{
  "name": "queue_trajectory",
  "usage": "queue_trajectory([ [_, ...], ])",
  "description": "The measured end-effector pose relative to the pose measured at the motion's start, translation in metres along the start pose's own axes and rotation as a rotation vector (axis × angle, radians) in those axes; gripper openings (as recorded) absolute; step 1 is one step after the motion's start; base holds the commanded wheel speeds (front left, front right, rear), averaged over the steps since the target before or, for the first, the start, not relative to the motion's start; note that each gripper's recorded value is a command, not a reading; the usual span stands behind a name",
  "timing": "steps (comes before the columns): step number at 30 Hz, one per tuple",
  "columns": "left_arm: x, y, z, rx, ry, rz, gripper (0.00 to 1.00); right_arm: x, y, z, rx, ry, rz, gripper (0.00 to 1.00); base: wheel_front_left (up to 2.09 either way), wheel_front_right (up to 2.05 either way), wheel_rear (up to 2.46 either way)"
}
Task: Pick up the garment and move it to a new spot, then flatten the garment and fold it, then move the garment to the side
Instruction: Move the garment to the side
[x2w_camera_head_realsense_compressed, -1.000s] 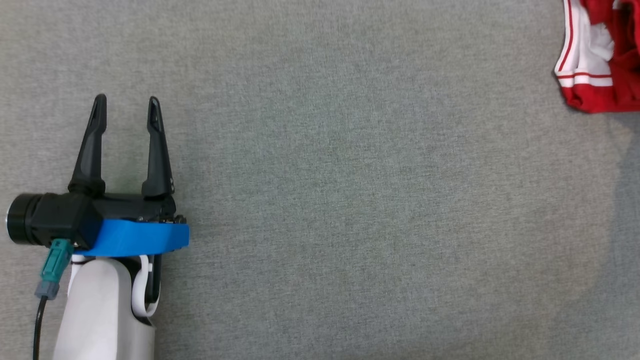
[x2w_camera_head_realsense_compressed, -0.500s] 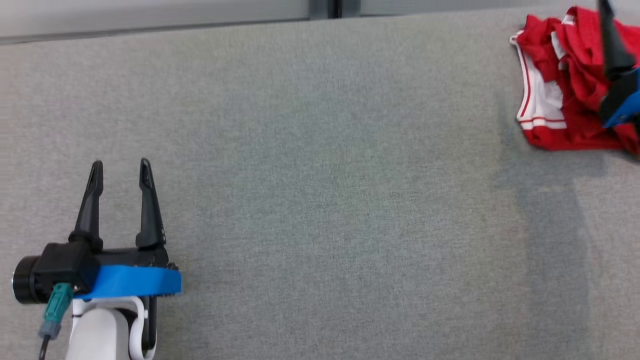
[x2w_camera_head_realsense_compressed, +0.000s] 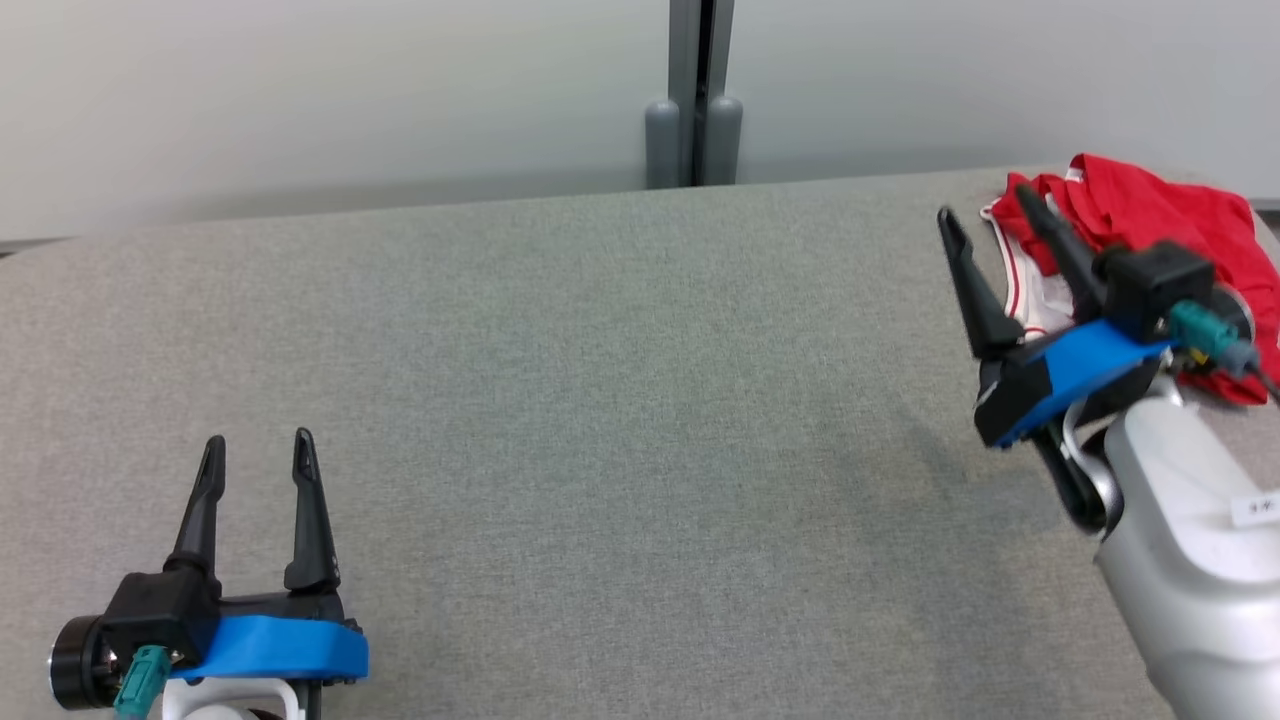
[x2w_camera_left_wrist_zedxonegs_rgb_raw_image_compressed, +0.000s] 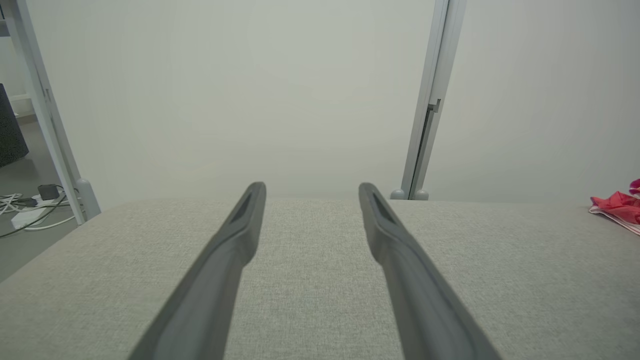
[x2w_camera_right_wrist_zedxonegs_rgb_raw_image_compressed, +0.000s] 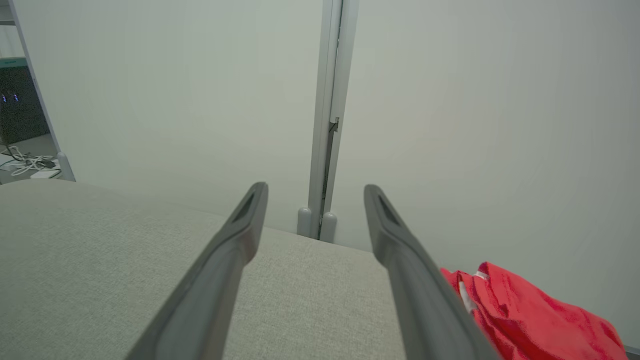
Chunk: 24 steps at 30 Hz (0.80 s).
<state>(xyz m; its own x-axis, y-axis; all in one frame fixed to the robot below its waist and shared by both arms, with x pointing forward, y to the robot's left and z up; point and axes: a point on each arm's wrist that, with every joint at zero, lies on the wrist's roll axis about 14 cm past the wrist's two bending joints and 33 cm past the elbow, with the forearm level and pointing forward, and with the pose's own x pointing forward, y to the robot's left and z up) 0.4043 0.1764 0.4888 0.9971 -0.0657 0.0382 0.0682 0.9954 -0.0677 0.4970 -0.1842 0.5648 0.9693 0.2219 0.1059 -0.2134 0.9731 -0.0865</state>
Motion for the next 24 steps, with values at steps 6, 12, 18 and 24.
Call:
queue_trajectory([
  [6, -0.013, 0.001, 0.005, -0.001, -0.008, 0.012, 1.0, -0.025, 0.016, -0.012, 0.062, 0.011, -0.002, 1.0, 0.0, 0.0, 0.0],
  [12, -0.019, -0.003, 0.003, -0.013, -0.001, 0.005, 1.0, -0.052, 0.018, -0.027, 0.116, 0.022, -0.046, 1.0, 0.0, 0.0, 0.0],
  [18, -0.02, -0.007, 0.006, -0.014, -0.009, -0.004, 1.0, -0.077, 0.023, -0.031, 0.163, 0.011, -0.088, 1.0, 0.0, 0.0, 0.0],
  [24, -0.023, -0.009, 0.009, -0.014, -0.016, -0.011, 1.0, -0.093, 0.03, -0.028, 0.174, 0.011, -0.11, 1.0, 0.0, 0.0, 0.0],
])
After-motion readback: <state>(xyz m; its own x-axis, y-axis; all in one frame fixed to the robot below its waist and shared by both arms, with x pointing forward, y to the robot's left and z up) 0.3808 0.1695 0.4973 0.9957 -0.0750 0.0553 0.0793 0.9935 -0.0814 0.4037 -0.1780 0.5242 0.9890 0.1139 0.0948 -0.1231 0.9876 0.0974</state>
